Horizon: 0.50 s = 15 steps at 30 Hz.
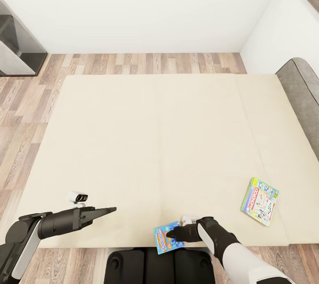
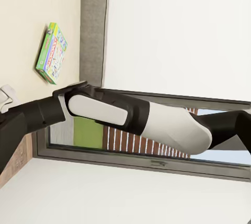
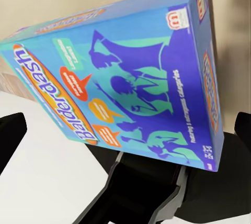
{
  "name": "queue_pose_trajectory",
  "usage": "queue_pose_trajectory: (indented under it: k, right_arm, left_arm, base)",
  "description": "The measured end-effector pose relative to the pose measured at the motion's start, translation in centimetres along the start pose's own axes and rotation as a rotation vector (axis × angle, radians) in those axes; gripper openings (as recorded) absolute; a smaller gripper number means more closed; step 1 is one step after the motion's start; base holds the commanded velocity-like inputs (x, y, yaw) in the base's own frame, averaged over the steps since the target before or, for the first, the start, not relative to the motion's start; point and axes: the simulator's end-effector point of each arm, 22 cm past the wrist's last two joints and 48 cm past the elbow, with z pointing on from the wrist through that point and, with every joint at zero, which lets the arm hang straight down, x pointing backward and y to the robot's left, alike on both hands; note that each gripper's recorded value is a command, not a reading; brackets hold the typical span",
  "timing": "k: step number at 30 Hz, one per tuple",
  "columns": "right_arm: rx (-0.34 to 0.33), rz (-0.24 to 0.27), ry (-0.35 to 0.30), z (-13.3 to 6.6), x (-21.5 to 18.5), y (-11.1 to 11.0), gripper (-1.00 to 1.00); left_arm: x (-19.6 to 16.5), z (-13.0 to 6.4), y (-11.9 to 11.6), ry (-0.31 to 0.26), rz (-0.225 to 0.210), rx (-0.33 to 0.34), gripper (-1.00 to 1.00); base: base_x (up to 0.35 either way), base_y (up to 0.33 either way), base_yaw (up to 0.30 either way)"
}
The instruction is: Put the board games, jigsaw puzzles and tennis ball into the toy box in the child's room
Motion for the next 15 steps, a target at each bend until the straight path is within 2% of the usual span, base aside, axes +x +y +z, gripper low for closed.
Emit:
queue_pose_trajectory:
  k: [6,10,15]
  right_arm:
    - [0.001,-0.008,-0.017,0.0,-0.5,0.0,1.00]
    - [0.032,-0.025,-0.061,-0.1,-1.4,-0.7,1.00]
    - [0.060,-0.028,-0.075,-0.1,-1.6,-1.4,1.00]
  left_arm:
    - [0.0,0.0,0.0,0.000,-0.001,0.000,1.00]
    - [0.0,0.0,0.0,0.001,0.000,0.000,1.00]
    - [0.0,0.0,0.0,0.001,0.000,0.000,1.00]
  base:
    - [0.000,0.000,0.000]
    - [0.000,0.000,0.000]
    - [0.000,0.000,0.000]
